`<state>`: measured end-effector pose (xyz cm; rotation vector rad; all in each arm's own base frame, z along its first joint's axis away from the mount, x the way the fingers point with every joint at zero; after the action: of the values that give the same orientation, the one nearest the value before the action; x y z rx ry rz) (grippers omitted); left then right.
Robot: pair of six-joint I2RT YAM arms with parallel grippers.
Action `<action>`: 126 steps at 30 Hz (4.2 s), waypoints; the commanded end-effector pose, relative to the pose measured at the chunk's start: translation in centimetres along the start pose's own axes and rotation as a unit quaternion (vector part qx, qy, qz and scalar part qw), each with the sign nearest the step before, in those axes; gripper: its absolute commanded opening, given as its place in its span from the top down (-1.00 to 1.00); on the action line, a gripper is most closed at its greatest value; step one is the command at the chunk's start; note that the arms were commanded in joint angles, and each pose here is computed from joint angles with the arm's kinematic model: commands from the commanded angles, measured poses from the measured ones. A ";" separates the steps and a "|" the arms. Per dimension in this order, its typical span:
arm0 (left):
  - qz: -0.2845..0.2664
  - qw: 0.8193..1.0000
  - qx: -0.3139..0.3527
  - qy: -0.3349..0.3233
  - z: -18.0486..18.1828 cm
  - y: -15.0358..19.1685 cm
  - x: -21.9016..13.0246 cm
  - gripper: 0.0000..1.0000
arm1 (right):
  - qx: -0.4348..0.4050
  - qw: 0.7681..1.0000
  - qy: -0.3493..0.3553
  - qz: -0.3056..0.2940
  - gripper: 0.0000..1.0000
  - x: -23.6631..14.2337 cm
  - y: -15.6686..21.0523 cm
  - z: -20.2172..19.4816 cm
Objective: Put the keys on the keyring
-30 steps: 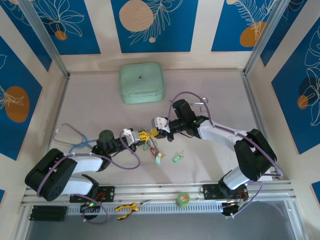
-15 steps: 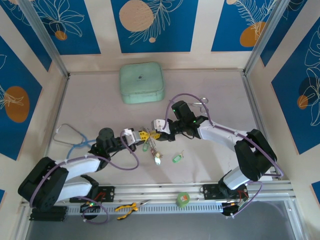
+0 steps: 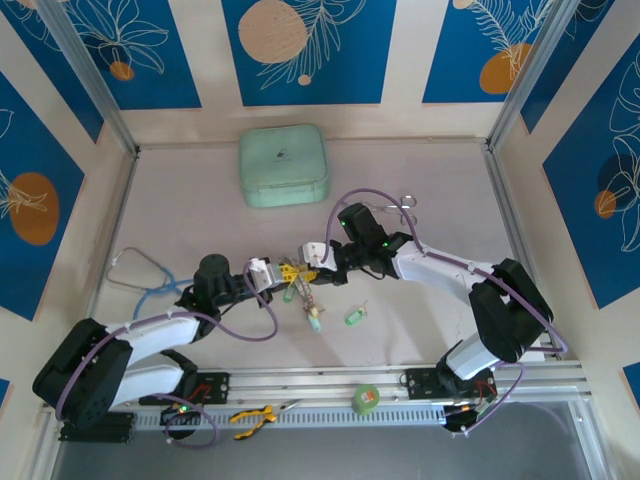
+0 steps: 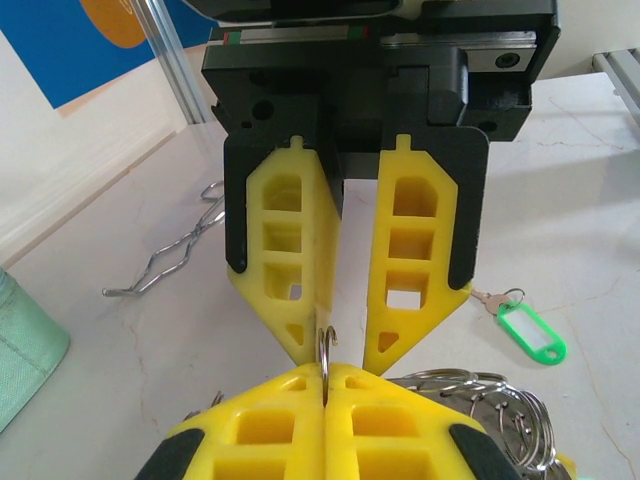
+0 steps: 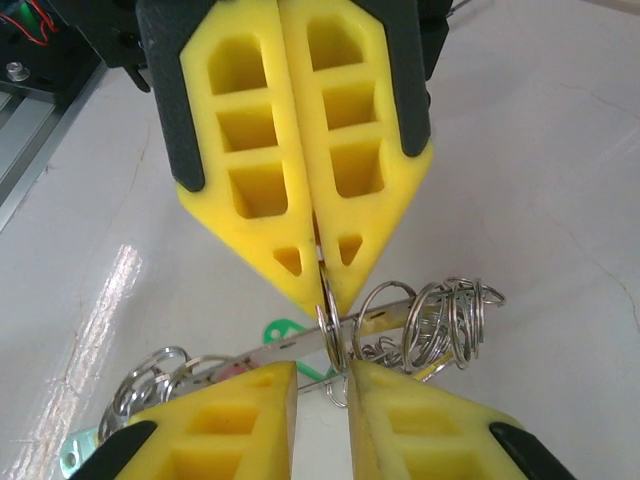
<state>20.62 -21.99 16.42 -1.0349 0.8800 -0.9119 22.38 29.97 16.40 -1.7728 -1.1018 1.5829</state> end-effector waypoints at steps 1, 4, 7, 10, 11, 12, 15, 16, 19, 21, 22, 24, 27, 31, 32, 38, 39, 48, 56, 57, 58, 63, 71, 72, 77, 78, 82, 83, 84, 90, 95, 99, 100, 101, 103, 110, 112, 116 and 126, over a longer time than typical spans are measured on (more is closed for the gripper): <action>-0.017 1.000 0.023 0.005 0.2 -1.3 0.2 1.00 | -0.020 1.000 0.006 -0.022 0.58 -0.3 -1.8 -0.5; -0.016 1.000 0.024 0.002 0.3 -1.3 0.2 1.00 | -0.020 1.000 0.018 -0.010 0.53 -0.4 -1.5 -0.8; -0.017 1.000 0.024 -0.002 0.4 -1.3 0.1 1.00 | -0.007 0.999 0.043 -0.002 0.53 -1.3 -1.0 -1.0; -0.016 1.000 0.024 -0.003 0.4 -1.3 0.1 1.00 | 0.037 0.994 0.098 0.001 0.47 -3.0 -0.5 -1.3; -0.015 1.000 0.024 -0.005 0.4 -1.3 0.1 1.00 | 0.061 0.989 0.136 0.008 0.46 -3.8 -0.1 -1.7; -0.015 1.000 0.023 -0.007 0.4 -1.3 0.0 1.00 | 0.099 0.979 0.179 0.015 0.43 -4.5 0.4 -2.3; -0.014 1.000 0.025 -0.011 0.5 -1.3 0.0 1.00 | 0.291 0.913 0.282 0.042 0.30 -6.7 2.2 -3.0; -0.012 1.000 0.025 -0.013 0.6 -1.2 0.0 1.00 | 0.355 0.888 0.287 0.061 0.28 -7.1 2.9 -2.3; -0.008 1.000 0.025 -0.013 0.5 -1.1 0.0 1.00 | 0.489 0.787 0.341 0.156 0.26 -8.8 5.9 -0.3; -0.009 1.000 0.025 -0.013 0.5 -1.1 0.0 1.00 | 0.595 0.685 0.369 0.203 0.33 -10.1 7.9 1.4; -0.010 1.000 0.024 -0.012 0.5 -1.1 0.1 1.00 | 0.651 0.630 0.358 0.227 0.41 -10.3 8.7 2.8; -0.012 1.000 0.025 -0.011 0.5 -1.1 0.1 1.00 | 0.717 0.571 0.317 0.244 0.41 -9.4 9.3 5.0; -0.013 1.000 0.024 -0.011 0.5 -1.1 0.1 1.00 | 0.789 0.498 0.284 0.222 0.32 -8.1 9.9 7.6; -0.013 1.000 0.024 -0.010 0.4 -1.0 0.0 1.00 | 0.856 0.405 0.276 0.165 0.21 -8.0 11.2 9.8; -0.012 1.000 0.023 -0.009 0.3 -0.9 0.1 1.00 | 0.870 0.384 0.272 0.146 0.19 -7.8 11.4 10.1; -0.015 1.000 0.024 -0.009 0.4 -1.0 0.1 1.00 | 0.913 0.306 0.261 0.073 0.10 -7.0 12.7 11.1; -0.015 1.000 0.023 -0.009 0.4 -1.0 0.1 1.00 | 0.915 0.301 0.260 0.068 0.10 -6.9 12.8 11.0; -0.017 0.999 0.025 -0.010 0.4 -1.2 0.0 1.00 | 0.930 0.282 0.230 0.043 0.24 -5.2 13.5 10.2; -0.018 0.999 0.027 -0.011 0.4 -1.3 -0.1 1.00 | 0.934 0.267 0.234 0.045 0.27 -4.8 14.1 10.1; -0.017 0.999 0.027 -0.011 0.4 -1.3 -0.1 1.00 | 0.934 0.265 0.235 0.046 0.28 -4.7 14.3 10.2; -0.017 0.999 0.026 -0.010 0.4 -1.3 -0.1 1.00 | 0.935 0.262 0.236 0.046 0.28 -4.7 14.4 10.2; -0.017 0.999 0.027 -0.010 0.4 -1.3 -0.1 1.00 | 0.936 0.251 0.239 0.050 0.29 -4.5 14.9 10.4; -0.017 0.999 0.026 -0.009 0.4 -1.3 -0.1 1.00 | 0.935 0.249 0.248 0.043 0.48 -4.6 15.2 10.1; -0.017 0.999 0.026 -0.010 0.4 -1.3 -0.1 1.00 | 0.935 0.249 0.248 0.041 0.52 -4.6 15.2 10.0; -0.017 0.999 0.026 -0.009 0.3 -1.3 -0.1 1.00 | 0.935 0.250 0.248 0.036 0.60 -4.7 15.2 9.8; -0.016 1.000 0.025 -0.009 0.3 -1.2 -0.1 1.00 | 0.935 0.250 0.250 0.035 0.61 -4.7 15.3 9.7; -0.016 1.000 0.025 -0.009 0.3 -1.2 -0.1 1.00 | 0.934 0.251 0.252 0.032 0.69 -4.8 15.3 9.5; -0.016 1.000 0.025 -0.008 0.3 -1.2 -0.1 1.00 | 0.934 0.251 0.253 0.034 0.73 -4.8 15.4 9.5; -0.016 1.000 0.025 -0.007 0.3 -1.2 -0.1 1.00 | 0.934 0.251 0.253 0.034 0.79 -4.9 15.4 9.5; -0.015 1.000 0.026 -0.009 0.3 -1.3 -0.1 1.00 | 0.930 0.259 0.256 0.039 1.00 -5.3 15.2 9.7; -0.015 0.999 0.026 -0.009 0.4 -1.4 -0.1 1.00 | 0.910 0.322 0.258 0.051 1.00 -6.3 13.8 9.1; -0.014 1.000 0.026 -0.010 0.4 -1.4 -0.2 1.00 | 0.856 0.464 0.221 0.053 1.00 -6.5 11.0 7.5; -0.015 0.999 0.025 -0.011 0.5 -1.5 -0.2 1.00 | 0.833 0.515 0.196 0.048 1.00 -6.3 9.9 7.1; -0.015 0.999 0.025 -0.013 0.5 -1.5 -0.2 1.00 | 0.814 0.550 0.179 0.050 1.00 -6.1 9.2 6.9; -0.017 0.999 0.023 -0.015 0.6 -1.7 -0.2 1.00 | 0.766 0.625 0.140 0.052 1.00 -5.9 7.5 6.5; -0.023 1.000 0.002 -0.013 0.5 -2.1 -0.3 1.00 | 0.594 0.803 0.044 0.028 1.00 -6.0 2.8 6.0; -0.024 1.000 -0.012 -0.010 0.4 -2.2 -0.4 1.00 | 0.539 0.841 0.033 0.021 1.00 -6.1 1.6 6.1; -0.020 0.999 -0.033 -0.003 0.2 -2.1 -0.4 1.00 | 0.465 0.885 0.017 0.020 1.00 -6.4 0.1 6.1; -0.013 0.998 -0.055 0.022 -0.3 -2.2 -0.4 1.00 | 0.347 0.937 0.031 0.032 1.00 -6.3 -2.0 3.8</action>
<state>20.04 -21.68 16.76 -1.1159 0.9573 -0.8553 18.20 24.76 20.29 -1.2734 -0.2760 1.6405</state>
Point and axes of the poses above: each hand's point on the last joint's axis, 136 mm out from that joint toward the fingers, its own x axis out along the fingers, its own z axis along the line the jaws close on, y = z × x, the point moved 4 cm from there along -x, back along the fingers, and after that the axes turned 1 degree about x, right-handed, at the moved point
